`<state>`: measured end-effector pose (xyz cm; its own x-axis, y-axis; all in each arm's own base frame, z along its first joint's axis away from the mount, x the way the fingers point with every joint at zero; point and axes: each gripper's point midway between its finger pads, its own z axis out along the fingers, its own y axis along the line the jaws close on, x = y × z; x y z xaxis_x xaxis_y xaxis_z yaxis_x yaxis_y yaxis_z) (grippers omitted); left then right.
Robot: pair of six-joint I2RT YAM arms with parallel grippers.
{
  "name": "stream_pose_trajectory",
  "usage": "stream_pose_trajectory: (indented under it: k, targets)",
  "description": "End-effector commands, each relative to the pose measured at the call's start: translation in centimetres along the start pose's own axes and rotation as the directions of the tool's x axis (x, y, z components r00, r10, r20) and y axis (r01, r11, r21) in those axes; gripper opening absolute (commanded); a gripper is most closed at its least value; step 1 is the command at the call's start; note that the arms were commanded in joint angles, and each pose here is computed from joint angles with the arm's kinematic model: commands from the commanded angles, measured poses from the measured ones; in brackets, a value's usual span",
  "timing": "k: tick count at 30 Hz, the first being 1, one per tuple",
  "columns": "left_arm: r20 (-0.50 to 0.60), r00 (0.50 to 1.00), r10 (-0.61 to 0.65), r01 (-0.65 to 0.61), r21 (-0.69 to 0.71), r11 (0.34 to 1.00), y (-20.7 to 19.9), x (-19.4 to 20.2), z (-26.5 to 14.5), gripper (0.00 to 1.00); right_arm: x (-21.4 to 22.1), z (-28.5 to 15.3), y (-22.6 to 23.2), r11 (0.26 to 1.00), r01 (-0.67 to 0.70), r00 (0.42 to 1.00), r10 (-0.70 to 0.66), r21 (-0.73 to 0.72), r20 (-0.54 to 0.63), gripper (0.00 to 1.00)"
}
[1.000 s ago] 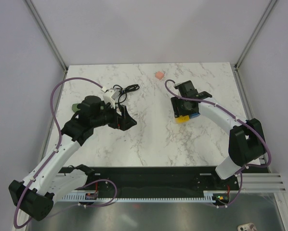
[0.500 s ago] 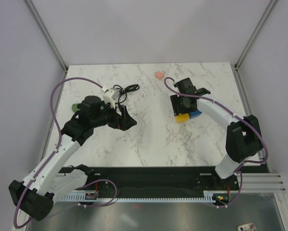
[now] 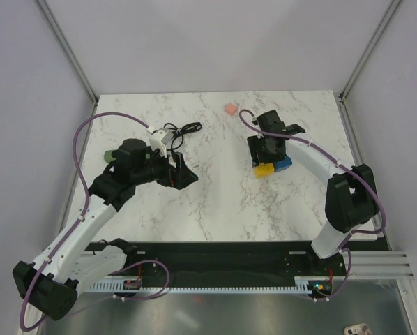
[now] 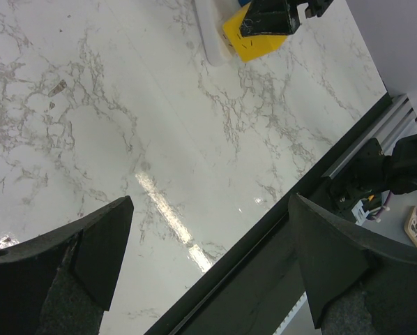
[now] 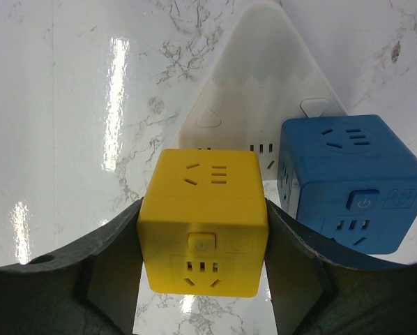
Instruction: Insert the plug
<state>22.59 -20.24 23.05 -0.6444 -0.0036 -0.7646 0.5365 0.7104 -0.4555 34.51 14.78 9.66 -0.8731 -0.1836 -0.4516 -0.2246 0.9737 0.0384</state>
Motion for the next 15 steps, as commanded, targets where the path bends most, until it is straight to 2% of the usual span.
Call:
stream_pose_trajectory:
  k: [1, 11, 15]
  targets:
    - [0.004, 0.999, 0.036, -0.036, -0.025, 0.999, 0.6, 0.1, 0.0, 1.0, 2.3, 1.6, 0.5, 0.998, -0.03, 0.99, 0.022, -0.054, -0.14, 0.0]
    - [0.008, 0.999, 0.033, -0.033, -0.013, 0.999, 0.3, 0.0, -0.1, 1.0, 2.6, 3.5, 0.2, 0.995, -0.059, 0.979, 0.043, -0.077, -0.197, 0.0]
    - [0.01, 0.999, 0.033, -0.033, -0.017, 0.999, 0.4, 0.0, -0.2, 1.0, 2.2, 3.5, -0.1, 0.997, -0.049, 0.988, 0.038, -0.067, -0.15, 0.0]
